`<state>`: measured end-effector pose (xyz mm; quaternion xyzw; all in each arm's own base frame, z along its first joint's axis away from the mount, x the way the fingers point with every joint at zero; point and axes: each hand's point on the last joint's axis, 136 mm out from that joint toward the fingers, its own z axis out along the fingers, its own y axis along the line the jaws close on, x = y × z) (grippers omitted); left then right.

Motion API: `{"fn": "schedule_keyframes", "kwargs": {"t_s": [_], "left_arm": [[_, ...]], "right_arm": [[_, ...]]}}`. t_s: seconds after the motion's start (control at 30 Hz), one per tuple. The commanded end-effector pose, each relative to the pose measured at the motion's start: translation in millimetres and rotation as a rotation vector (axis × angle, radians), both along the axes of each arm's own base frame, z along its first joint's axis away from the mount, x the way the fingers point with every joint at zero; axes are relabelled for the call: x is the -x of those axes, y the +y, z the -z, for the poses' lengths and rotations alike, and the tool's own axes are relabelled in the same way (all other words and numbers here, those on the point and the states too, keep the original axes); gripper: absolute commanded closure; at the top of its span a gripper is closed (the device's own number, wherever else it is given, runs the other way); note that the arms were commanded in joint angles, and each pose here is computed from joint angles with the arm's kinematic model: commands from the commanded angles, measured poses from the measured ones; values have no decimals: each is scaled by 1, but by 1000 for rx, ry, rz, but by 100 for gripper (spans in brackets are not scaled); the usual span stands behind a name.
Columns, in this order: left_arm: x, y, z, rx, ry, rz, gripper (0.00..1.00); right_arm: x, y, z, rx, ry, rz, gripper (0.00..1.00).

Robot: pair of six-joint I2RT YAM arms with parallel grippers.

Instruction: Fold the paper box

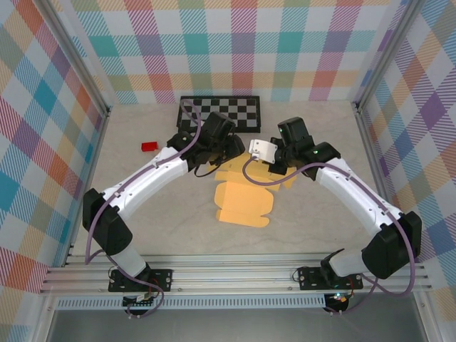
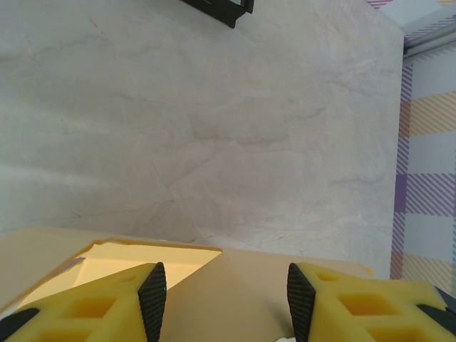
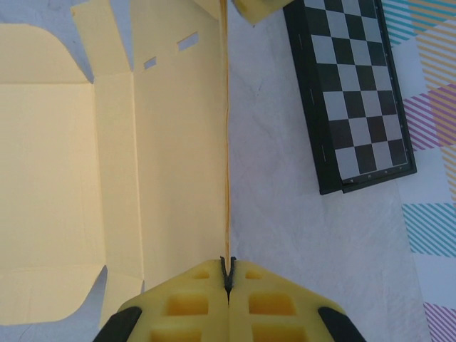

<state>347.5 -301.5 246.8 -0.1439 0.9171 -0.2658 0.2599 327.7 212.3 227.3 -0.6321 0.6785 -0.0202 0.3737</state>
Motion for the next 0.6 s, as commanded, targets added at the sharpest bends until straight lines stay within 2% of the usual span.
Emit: {"fn": "schedule_keyframes", "kwargs": {"t_s": [0.0, 0.23, 0.57], "left_arm": [[6, -18, -7, 98, 20, 6, 49], [3, -28, -2, 120, 28, -7, 53], [3, -20, 13, 70, 31, -29, 82]], "right_arm": [[-6, 6, -15, -62, -52, 26, 100], [-7, 13, -12, -100, -44, 31, 100], [-4, 16, -5, -116, -33, 25, 100]]}}
